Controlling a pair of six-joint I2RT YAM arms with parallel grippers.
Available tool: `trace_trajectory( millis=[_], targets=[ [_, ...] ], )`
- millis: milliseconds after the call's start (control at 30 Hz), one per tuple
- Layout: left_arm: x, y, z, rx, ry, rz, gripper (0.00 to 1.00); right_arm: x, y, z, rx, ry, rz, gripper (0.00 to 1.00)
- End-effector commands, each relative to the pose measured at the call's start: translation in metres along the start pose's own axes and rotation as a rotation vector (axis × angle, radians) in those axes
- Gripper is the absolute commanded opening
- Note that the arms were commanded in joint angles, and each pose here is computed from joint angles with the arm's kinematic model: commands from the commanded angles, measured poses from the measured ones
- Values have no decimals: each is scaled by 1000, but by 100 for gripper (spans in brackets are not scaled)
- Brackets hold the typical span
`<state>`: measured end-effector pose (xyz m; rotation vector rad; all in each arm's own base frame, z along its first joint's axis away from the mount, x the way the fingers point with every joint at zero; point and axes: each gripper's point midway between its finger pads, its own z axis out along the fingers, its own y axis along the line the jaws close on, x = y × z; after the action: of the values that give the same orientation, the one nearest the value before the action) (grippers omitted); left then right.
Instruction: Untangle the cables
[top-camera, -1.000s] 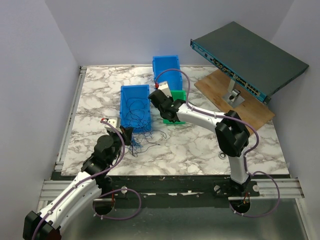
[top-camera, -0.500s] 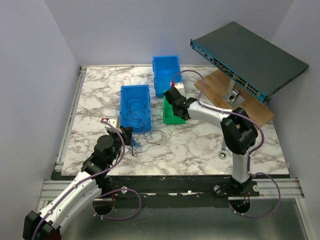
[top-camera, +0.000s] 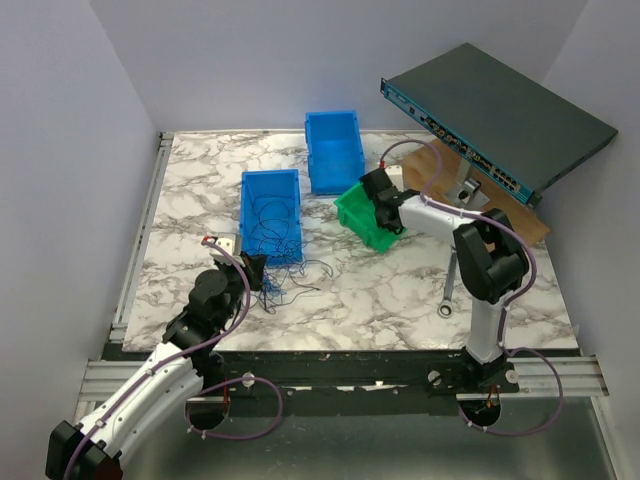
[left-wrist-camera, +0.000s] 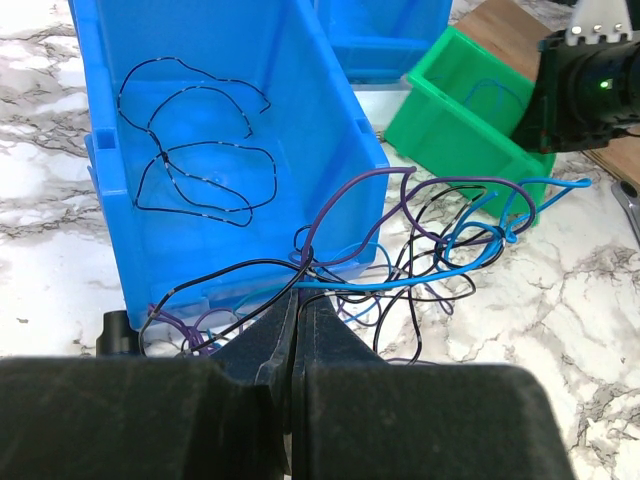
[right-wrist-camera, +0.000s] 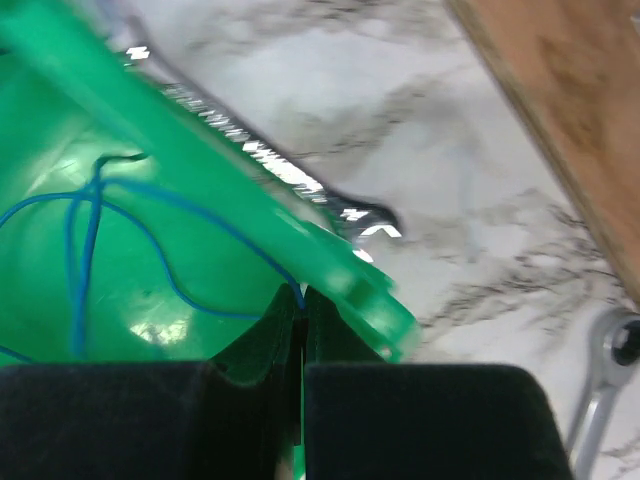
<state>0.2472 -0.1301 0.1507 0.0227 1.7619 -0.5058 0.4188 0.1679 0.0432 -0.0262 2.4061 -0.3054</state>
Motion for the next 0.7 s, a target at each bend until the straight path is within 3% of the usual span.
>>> trace_trajectory(
  millis=[0, 67, 167, 300, 667],
  targets=[
    [-14, -5, 1, 15, -37, 4, 0, -7, -19, -10, -11, -10, 39, 3],
    [-14, -5, 1, 16, -38, 3, 0, -9, -11, -12, -54, -5, 35, 10],
    [-14, -5, 1, 14, -37, 4, 0, -17, -1, -18, -120, -8, 40, 32],
    [-13, -5, 1, 11, -34, 4, 0, -29, 13, -35, -230, -23, 51, 52],
    [-14, -5, 1, 14, -34, 5, 0, -43, 16, -58, -301, -53, 57, 71]
  ],
)
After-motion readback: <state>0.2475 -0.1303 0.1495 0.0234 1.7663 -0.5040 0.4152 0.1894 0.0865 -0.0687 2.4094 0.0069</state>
